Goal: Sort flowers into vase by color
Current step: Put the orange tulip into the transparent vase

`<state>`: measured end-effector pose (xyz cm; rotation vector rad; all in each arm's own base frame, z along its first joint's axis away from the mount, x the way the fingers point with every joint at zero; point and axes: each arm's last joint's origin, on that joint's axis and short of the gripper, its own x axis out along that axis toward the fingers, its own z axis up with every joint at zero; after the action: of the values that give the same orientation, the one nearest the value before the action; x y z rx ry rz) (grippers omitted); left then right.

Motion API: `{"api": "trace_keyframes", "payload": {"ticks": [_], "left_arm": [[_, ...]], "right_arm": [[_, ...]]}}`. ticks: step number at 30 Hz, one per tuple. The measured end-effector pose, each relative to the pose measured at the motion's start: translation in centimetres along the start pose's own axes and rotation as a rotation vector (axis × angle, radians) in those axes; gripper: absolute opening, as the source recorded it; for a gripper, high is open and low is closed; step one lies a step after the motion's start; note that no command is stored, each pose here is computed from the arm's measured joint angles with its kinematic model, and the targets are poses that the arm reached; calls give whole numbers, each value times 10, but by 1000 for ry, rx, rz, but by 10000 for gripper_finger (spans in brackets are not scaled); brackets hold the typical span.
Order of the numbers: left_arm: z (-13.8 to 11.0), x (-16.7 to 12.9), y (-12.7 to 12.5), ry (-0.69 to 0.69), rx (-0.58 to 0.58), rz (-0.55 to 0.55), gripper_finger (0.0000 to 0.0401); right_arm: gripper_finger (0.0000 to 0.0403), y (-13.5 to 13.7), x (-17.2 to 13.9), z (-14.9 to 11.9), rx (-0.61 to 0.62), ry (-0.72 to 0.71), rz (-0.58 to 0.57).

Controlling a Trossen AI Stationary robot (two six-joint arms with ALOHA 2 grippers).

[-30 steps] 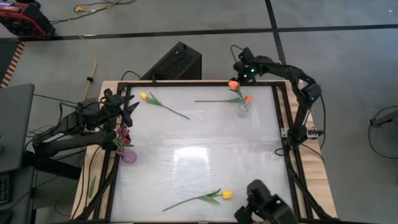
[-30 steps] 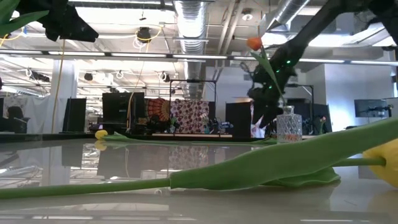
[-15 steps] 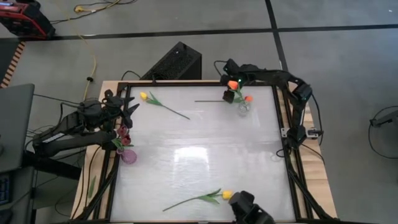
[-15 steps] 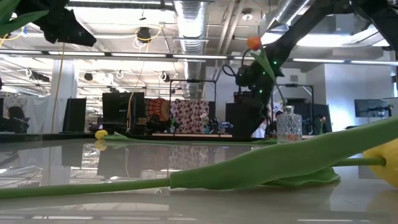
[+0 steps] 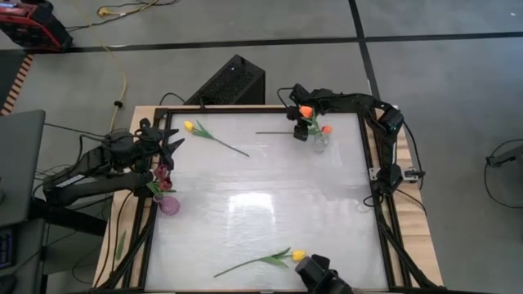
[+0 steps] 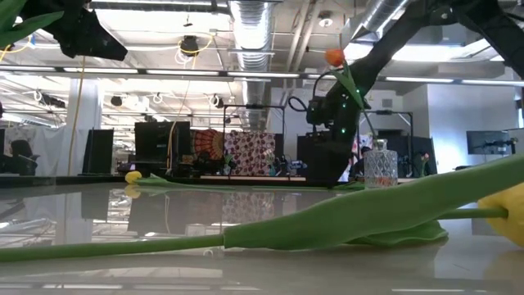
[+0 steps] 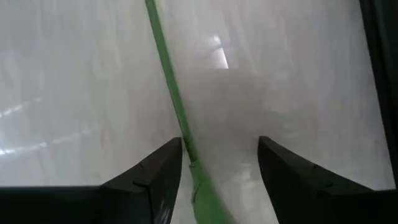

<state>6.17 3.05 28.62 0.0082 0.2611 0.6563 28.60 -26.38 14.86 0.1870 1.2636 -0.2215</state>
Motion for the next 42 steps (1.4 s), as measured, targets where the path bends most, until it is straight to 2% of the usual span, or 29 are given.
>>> {"api": "trace_keyframes", "payload": {"ticks": [5, 8, 15, 18, 25, 29, 32, 37, 42], "left_arm": [[0, 0, 0, -1, -8, -10, 174], [0, 0, 0, 0, -9, -10, 174], [0, 0, 0, -1, -6, -9, 174], [0, 0, 0, -1, -8, -9, 174], [0, 0, 0, -1, -17, -9, 174], [0, 0, 0, -1, -17, -8, 174], [0, 0, 0, -1, -18, -8, 174], [0, 0, 0, -1, -17, -7, 174], [0, 0, 0, -1, -13, -6, 174]], "right_arm": [[206, 1, 8, -3, -30, 78, -36], [171, 3, 9, -6, -57, 121, -38], [22, 7, -3, -4, -79, 129, -34], [21, 5, -18, -2, -74, 123, -60], [15, -11, -97, 5, -50, -122, -238], [15, -13, -153, 1, -40, -230, -483], [15, -3, -189, -9, -83, -215, -654], [15, 24, -250, -29, -147, -250, -861], [15, 47, -295, -46, -187, -401, -947]]}}
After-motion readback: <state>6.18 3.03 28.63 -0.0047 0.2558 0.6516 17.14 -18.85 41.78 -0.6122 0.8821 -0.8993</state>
